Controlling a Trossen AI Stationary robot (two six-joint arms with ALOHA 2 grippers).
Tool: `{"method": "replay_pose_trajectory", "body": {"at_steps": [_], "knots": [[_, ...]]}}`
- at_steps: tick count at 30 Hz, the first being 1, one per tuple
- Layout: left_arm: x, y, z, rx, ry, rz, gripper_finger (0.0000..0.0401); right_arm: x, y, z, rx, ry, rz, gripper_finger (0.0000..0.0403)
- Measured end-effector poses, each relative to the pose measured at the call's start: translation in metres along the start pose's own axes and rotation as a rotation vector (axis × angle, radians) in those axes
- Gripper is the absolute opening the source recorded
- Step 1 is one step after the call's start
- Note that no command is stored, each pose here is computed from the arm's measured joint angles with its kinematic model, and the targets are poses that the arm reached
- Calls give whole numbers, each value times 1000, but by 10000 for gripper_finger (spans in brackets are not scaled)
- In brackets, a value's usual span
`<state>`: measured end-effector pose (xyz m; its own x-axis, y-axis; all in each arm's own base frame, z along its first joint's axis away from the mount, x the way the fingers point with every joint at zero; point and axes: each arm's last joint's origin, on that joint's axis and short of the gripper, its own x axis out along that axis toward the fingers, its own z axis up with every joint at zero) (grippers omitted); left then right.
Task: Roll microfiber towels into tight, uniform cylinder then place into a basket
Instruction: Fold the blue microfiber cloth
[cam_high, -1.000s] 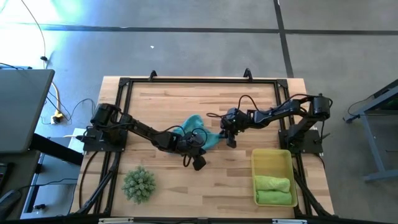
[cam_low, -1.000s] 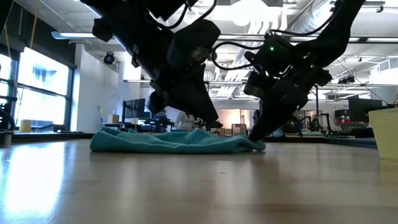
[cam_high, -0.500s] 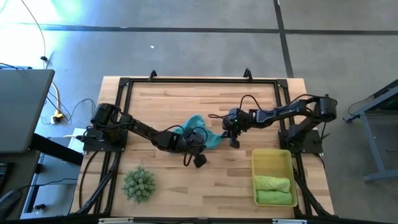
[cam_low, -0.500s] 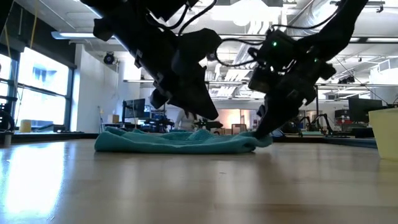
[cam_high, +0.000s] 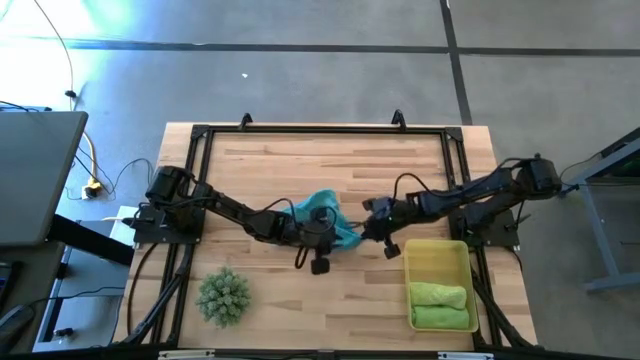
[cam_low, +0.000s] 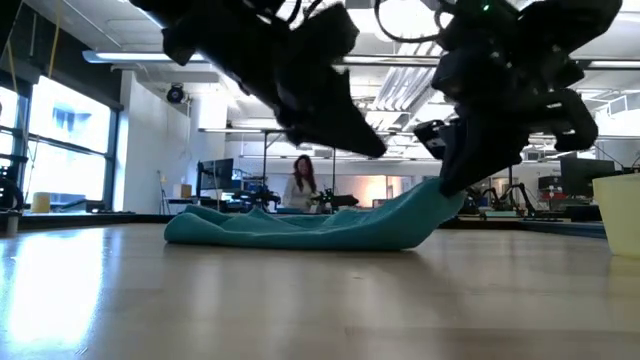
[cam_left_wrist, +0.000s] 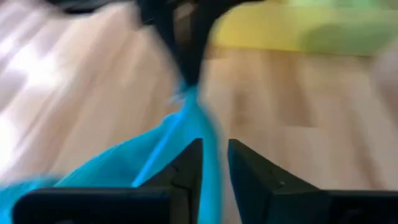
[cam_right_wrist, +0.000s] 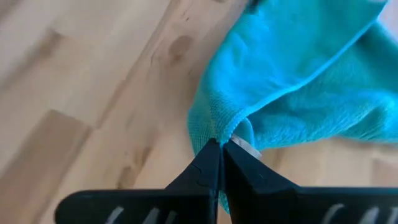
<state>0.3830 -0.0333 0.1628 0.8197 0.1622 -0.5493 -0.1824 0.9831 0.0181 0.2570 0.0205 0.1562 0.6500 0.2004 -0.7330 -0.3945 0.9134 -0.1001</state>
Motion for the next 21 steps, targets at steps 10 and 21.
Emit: {"method": "replay_pose_trajectory", "body": {"at_steps": [10, 21], "knots": [[1, 1, 7, 161, -65, -47, 133, -1, 25, 28, -364, 24, -187, 0], [2, 7, 7, 158, -52, -76, 140, -14, 41, 61, -631, 140, -373, 0]]}}
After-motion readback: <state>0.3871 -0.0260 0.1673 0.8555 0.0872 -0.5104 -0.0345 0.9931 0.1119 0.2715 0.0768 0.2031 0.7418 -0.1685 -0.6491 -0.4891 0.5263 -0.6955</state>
